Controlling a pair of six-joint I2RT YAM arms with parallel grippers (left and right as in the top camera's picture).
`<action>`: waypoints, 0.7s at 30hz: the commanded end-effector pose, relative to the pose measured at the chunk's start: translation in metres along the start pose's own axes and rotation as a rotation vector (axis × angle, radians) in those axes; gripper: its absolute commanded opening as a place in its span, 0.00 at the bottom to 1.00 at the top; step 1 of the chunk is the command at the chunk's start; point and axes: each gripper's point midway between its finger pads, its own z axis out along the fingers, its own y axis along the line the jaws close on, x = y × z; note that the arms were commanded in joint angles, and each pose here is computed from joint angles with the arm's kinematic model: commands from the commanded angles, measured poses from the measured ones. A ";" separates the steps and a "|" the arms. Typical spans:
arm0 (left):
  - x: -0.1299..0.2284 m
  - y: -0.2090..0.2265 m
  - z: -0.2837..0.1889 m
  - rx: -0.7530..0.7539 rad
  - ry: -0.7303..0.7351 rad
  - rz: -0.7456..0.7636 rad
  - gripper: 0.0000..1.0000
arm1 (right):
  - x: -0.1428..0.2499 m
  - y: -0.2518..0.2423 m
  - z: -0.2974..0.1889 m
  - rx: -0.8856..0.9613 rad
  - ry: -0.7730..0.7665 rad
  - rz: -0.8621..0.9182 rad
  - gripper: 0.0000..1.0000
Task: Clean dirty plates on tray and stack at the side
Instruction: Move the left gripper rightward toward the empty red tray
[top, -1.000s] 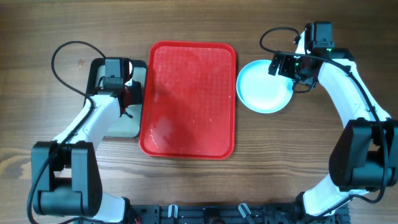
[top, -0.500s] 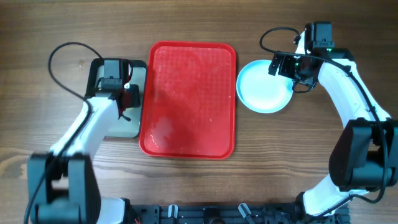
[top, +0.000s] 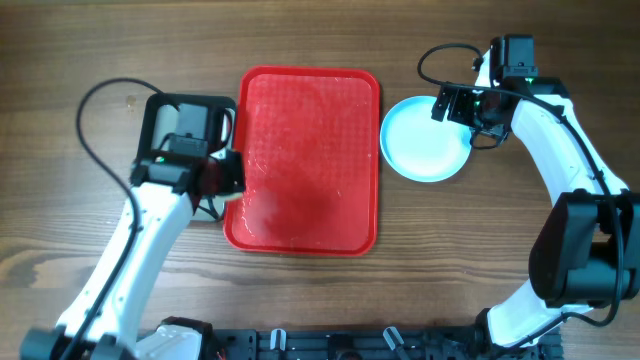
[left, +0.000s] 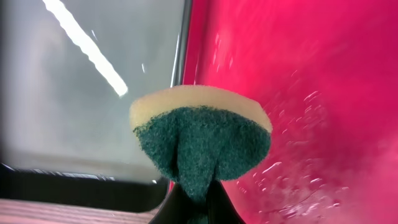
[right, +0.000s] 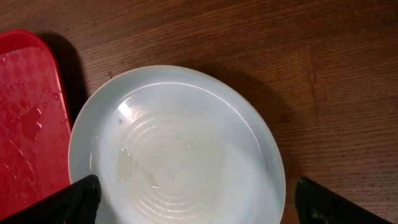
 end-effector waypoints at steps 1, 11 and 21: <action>0.030 -0.006 0.028 0.002 0.116 -0.020 0.04 | -0.011 0.006 -0.013 -0.026 -0.042 -0.001 0.99; 0.061 -0.037 0.060 0.087 0.249 0.028 0.04 | -0.011 0.006 -0.013 -0.026 -0.042 -0.001 1.00; 0.079 -0.027 0.086 0.014 0.285 -0.035 0.04 | -0.011 0.006 -0.013 -0.026 -0.042 -0.001 0.99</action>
